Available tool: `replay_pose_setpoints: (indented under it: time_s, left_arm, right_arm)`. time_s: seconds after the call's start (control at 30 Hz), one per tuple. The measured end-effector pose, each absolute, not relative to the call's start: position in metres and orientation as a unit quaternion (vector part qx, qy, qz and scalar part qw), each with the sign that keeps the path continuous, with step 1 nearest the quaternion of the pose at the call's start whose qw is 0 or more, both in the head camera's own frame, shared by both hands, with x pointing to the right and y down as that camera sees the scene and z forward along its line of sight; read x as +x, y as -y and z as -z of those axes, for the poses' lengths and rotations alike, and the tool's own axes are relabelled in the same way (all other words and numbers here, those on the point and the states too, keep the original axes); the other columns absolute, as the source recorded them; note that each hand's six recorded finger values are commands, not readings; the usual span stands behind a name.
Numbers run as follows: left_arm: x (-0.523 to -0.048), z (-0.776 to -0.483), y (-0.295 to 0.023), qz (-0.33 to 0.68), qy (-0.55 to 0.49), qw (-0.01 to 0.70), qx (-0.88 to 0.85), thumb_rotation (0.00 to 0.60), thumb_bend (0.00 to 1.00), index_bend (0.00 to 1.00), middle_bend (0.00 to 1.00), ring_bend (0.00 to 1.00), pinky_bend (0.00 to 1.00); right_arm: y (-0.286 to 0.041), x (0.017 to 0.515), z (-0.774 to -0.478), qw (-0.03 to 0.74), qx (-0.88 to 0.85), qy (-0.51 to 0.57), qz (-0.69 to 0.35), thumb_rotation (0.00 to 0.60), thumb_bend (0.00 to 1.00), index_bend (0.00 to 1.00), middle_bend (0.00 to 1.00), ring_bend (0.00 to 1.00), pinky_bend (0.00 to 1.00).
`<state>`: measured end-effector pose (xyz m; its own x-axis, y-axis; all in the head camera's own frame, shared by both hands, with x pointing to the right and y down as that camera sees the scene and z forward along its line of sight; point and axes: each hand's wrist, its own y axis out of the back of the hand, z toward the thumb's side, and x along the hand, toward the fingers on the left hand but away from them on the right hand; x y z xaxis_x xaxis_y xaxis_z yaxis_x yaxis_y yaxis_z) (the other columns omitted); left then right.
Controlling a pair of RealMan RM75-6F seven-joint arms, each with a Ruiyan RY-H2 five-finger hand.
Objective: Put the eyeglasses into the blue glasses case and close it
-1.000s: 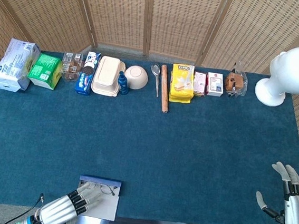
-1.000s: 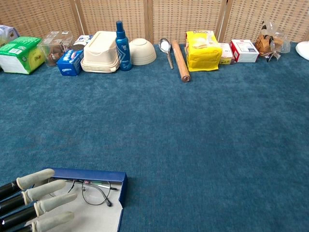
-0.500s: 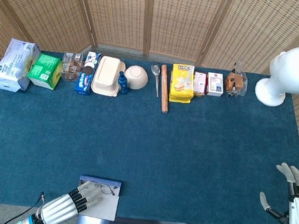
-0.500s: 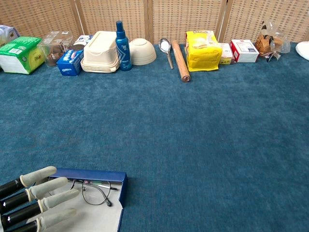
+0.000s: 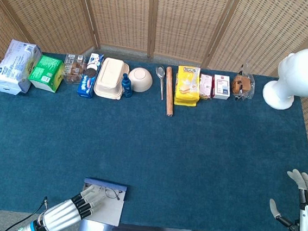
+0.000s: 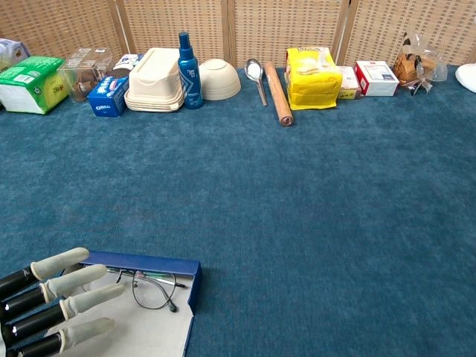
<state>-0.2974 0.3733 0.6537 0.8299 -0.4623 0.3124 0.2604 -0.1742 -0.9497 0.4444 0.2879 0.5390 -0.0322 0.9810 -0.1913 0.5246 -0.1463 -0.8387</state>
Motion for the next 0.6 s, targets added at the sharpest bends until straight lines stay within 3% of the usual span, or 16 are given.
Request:
replay_pose_setpoints:
  time_s: [0.6]
  left_arm:
    - [-0.2903,-0.6465,-0.3658,0.268,-0.09,0.64,-0.715,0.499,0.26,0.19,0.06,0.0,0.0]
  right_arm:
    - [-0.2881,0.4428,-0.5411,0.277,-0.638,0.587,-0.413,0.6,0.33,0.0,0.18,0.0,0.1]
